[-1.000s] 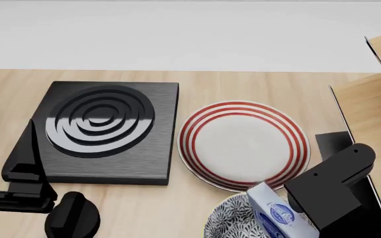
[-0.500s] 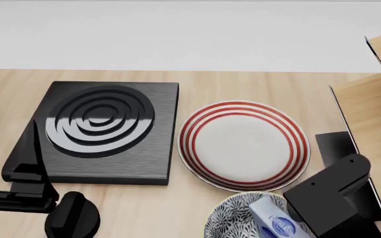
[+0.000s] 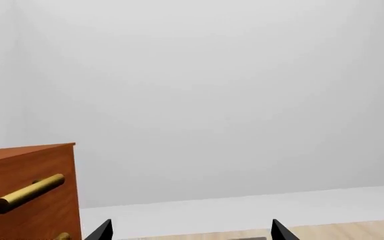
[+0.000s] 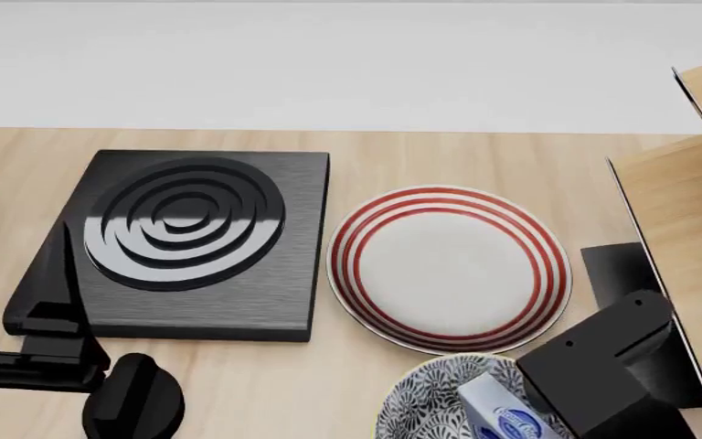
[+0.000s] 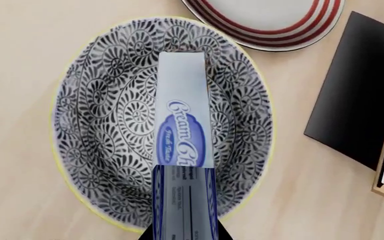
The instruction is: Pick up the cream cheese and put it in the bowl.
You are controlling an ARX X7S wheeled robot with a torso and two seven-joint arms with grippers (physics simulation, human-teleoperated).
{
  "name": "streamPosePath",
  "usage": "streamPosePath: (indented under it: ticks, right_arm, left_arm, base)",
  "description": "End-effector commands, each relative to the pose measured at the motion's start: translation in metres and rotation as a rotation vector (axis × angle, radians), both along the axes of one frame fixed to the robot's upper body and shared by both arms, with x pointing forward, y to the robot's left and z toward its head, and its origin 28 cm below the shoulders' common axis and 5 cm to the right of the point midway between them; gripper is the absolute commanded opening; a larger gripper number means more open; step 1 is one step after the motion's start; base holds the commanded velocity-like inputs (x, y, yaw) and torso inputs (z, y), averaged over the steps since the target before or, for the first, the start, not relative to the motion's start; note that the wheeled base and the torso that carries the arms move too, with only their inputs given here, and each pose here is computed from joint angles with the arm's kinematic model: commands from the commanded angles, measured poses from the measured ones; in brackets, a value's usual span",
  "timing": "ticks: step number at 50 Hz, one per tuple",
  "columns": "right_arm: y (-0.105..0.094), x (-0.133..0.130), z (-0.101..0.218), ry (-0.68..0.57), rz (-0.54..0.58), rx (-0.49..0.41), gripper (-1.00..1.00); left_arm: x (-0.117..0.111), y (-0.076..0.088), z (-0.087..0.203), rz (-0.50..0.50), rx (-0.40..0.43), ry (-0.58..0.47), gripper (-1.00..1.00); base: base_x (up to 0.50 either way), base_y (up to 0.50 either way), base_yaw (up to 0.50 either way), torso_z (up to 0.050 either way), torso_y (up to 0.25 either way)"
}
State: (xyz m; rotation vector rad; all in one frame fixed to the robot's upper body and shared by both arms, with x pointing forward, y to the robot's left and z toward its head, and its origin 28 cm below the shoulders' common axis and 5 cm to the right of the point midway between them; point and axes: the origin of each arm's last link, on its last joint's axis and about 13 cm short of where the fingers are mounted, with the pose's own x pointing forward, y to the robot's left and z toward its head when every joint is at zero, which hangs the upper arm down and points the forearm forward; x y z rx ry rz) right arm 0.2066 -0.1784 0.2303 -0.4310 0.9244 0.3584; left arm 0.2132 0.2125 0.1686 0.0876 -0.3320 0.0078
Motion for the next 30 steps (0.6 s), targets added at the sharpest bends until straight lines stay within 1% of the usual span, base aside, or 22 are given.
streamPosePath:
  ticks: [1,30]
  right_arm:
    - [-0.0001,0.0044,0.0019,-0.016,-0.003,-0.01,-1.0]
    - [0.0035,0.0125,-0.0041,0.016,0.009,-0.01,-1.0]
  left_arm:
    - [0.0006,0.0003,-0.0006,0.001,-0.001,0.002,1.0]
    - [0.0026,0.0014,-0.0038,0.003,-0.004,0.01,1.0]
  base:
    - [0.0,0.0,0.0,0.0,0.0]
    - [0.0,0.0,0.0,0.0,0.0]
